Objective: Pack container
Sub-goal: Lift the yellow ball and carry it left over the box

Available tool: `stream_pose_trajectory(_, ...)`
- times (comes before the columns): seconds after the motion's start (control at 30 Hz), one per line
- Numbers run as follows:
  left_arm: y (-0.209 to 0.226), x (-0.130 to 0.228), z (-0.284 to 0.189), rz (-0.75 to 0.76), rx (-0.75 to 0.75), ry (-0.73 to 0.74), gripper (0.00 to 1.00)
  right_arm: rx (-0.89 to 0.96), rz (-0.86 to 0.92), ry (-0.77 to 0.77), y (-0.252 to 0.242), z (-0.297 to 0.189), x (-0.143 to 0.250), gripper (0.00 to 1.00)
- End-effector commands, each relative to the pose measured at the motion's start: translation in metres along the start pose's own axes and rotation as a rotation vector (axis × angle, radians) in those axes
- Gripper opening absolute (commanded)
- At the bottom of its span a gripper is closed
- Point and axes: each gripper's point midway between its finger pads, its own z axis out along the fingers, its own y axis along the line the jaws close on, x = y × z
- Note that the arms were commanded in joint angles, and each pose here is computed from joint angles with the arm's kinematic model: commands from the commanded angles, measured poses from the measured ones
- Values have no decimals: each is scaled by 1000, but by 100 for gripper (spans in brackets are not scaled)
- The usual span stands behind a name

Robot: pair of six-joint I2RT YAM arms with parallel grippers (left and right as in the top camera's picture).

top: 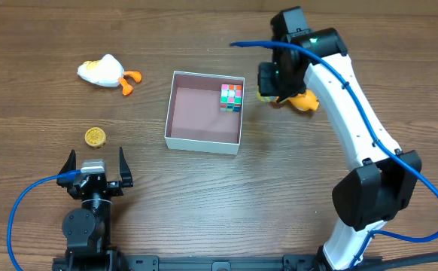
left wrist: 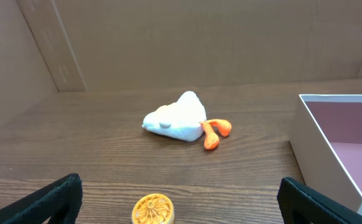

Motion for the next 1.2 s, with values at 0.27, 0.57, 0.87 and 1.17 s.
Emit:
stream_pose_trajectory(0.27, 4, 0, 0, -16, -18, -3, 100, -134, -269, -195, 109, -6, -20, 38)
stream_pose_trajectory(0.57, 4, 0, 0, -16, -18, -3, 100, -141, -261, -55, 114, 70, -11, 32)
stream_pose_trajectory(0.87, 4, 0, 0, -16, -18, -3, 100, -172, -276, -111, 128, 84, -25, 39)
stream_pose_trajectory(1.17, 4, 0, 0, -16, -18, -3, 100, -151, -272, -47, 123, 117, -16, 39)
